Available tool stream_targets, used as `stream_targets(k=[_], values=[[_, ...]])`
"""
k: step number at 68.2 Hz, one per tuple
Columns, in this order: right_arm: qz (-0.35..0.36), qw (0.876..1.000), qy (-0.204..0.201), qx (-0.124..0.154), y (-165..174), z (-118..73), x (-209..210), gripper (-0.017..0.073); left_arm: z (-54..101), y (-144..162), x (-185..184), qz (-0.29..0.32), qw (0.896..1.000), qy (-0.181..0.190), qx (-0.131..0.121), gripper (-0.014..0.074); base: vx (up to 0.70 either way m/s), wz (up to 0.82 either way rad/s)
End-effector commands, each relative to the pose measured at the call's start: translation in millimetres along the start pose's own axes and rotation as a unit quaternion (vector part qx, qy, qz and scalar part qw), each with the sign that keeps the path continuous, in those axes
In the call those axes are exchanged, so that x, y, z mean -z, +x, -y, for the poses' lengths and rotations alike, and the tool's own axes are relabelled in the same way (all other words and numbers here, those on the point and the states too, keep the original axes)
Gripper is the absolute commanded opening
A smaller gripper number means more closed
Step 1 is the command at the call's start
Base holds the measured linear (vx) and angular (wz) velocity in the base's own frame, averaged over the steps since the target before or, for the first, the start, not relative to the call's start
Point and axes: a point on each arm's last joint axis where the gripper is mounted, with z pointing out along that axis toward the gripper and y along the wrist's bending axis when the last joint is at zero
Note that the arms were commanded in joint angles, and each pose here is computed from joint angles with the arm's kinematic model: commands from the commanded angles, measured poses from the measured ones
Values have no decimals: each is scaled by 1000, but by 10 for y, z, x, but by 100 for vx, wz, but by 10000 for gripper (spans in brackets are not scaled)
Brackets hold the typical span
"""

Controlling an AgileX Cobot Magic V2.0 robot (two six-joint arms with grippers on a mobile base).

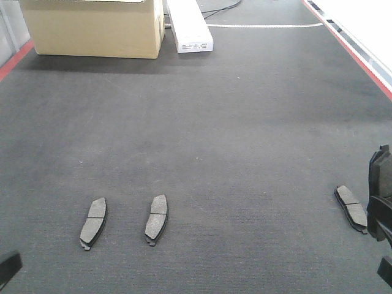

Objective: Move and align brake pads A on conveyor
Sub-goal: 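Lower the right gripper beside the other pad and release its brake pad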

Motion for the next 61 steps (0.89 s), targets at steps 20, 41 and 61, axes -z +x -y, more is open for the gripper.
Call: stream_targets(k=[20, 41, 61], values=[[73, 997, -17, -7, -213, -35, 42, -4, 32, -176, 87, 79, 997, 15, 0, 447, 0, 0], [47, 998, -19, -23, -238, -51, -70, 6, 31, -171, 86, 76, 997, 14, 0, 447, 0, 0], [-114, 991, -6, -69, -287, -127, -891, 19, 31, -171, 86, 76, 997, 14, 0, 447, 0, 0]])
